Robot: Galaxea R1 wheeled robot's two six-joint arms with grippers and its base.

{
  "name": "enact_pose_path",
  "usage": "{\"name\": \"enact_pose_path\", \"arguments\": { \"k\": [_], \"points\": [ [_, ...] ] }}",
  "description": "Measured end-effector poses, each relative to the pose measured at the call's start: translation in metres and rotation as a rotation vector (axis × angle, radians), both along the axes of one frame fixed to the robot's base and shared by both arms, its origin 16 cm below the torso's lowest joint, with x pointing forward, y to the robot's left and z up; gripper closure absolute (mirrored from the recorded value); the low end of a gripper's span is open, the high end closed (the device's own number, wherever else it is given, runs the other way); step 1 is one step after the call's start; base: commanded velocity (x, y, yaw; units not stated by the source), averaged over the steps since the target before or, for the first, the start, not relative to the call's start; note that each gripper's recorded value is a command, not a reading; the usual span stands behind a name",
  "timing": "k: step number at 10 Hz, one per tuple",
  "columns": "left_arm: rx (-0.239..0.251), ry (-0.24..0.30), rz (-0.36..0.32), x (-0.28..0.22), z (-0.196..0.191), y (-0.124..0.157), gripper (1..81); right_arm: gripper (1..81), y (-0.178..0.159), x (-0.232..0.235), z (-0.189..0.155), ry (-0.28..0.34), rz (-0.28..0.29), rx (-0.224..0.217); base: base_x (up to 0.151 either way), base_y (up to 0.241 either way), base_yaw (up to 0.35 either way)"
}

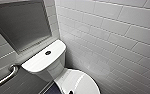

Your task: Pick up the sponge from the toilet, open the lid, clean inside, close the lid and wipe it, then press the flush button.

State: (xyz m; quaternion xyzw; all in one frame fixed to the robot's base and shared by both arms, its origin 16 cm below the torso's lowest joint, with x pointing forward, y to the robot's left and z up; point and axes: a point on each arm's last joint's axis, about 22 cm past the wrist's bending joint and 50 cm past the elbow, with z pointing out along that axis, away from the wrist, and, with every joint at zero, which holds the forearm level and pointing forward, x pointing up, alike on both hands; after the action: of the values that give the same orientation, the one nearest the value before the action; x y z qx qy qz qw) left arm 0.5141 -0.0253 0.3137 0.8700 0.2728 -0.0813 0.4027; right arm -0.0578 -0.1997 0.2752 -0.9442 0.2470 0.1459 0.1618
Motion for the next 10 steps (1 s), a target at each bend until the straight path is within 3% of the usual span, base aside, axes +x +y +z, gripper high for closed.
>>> {"name": "enact_pose_path", "arguments": {
  "k": [3,10],
  "points": [
    [-0.003,-0.006,-0.001,0.0,0.002,0.0,1.0,81.1,-0.001,0.0,0.0,0.0,0.0,-0.001,0.0,0.0,0.0],
    [-0.062,-0.055,-0.021,-0.004,0.028,0.001,1.0,81.1,-0.007,0.0,0.001,0.001,0.001,-0.003,0.0,0.0,0.0]
  ]
}}
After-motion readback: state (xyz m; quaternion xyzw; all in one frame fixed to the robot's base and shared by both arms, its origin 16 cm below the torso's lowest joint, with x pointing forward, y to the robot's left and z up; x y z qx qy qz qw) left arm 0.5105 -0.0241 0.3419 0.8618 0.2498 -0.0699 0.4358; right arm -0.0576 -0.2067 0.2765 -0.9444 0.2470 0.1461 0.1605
